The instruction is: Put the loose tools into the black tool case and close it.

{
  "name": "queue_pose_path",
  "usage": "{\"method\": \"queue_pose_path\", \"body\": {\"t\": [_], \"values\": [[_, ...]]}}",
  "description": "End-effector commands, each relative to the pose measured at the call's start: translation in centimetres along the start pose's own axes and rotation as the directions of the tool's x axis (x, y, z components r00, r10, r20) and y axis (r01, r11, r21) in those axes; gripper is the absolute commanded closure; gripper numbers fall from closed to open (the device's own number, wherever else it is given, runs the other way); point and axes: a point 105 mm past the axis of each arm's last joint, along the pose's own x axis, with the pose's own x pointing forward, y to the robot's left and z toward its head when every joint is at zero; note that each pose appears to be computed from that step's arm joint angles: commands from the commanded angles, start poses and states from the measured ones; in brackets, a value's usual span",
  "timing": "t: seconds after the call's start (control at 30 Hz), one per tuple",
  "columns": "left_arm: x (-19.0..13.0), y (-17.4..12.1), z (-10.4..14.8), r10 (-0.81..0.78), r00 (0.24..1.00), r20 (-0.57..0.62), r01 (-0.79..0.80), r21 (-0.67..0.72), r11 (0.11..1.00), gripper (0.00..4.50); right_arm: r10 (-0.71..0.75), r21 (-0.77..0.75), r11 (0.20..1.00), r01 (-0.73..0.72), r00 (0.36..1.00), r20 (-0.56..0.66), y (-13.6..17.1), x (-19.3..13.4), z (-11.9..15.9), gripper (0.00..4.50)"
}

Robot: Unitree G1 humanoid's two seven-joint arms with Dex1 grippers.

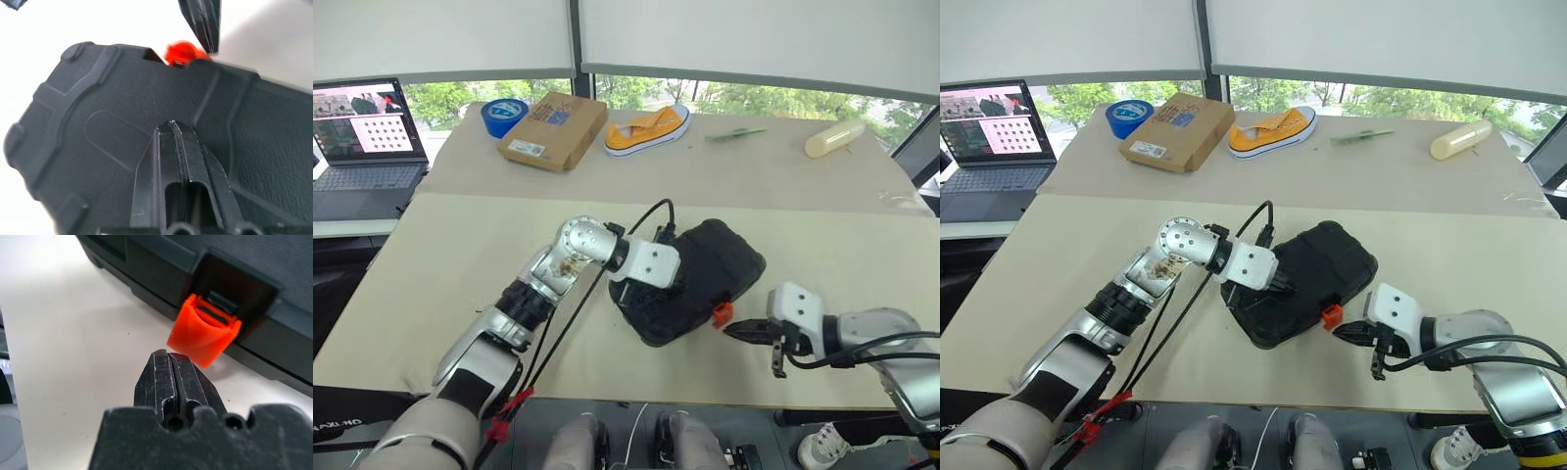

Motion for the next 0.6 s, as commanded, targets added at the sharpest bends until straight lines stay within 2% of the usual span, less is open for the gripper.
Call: {"method": "queue_pose_path", "body": {"t": [0.03,0.2,0.47,0.6], "values": [[0.6,-2.7,-3.3,-0.094,0.991,-0.093,0.084,-0.11,0.99,4.48,-0.046,-0.013,0.999,0.046,0.999,0.012,-0.7,0.5,0.4,4.5],[0.8,-2.1,-2.6,-0.071,0.995,-0.064,0.063,-0.121,0.991,4.48,-0.125,0.01,0.992,0.124,0.991,0.038,-2.1,1.6,0.6,4.5],[1.1,-1.1,-2.1,-0.042,0.998,-0.048,0.036,-0.114,0.993,4.48,-0.129,0.006,0.992,0.129,0.99,0.058,-1.7,2.2,0.9,4.5],[1.3,-1.2,-2.1,-0.055,0.997,-0.049,0.05,-0.098,0.994,4.48,-0.217,0.008,0.976,0.218,0.965,0.145,-2.9,1.6,2.4,4.5]]}}
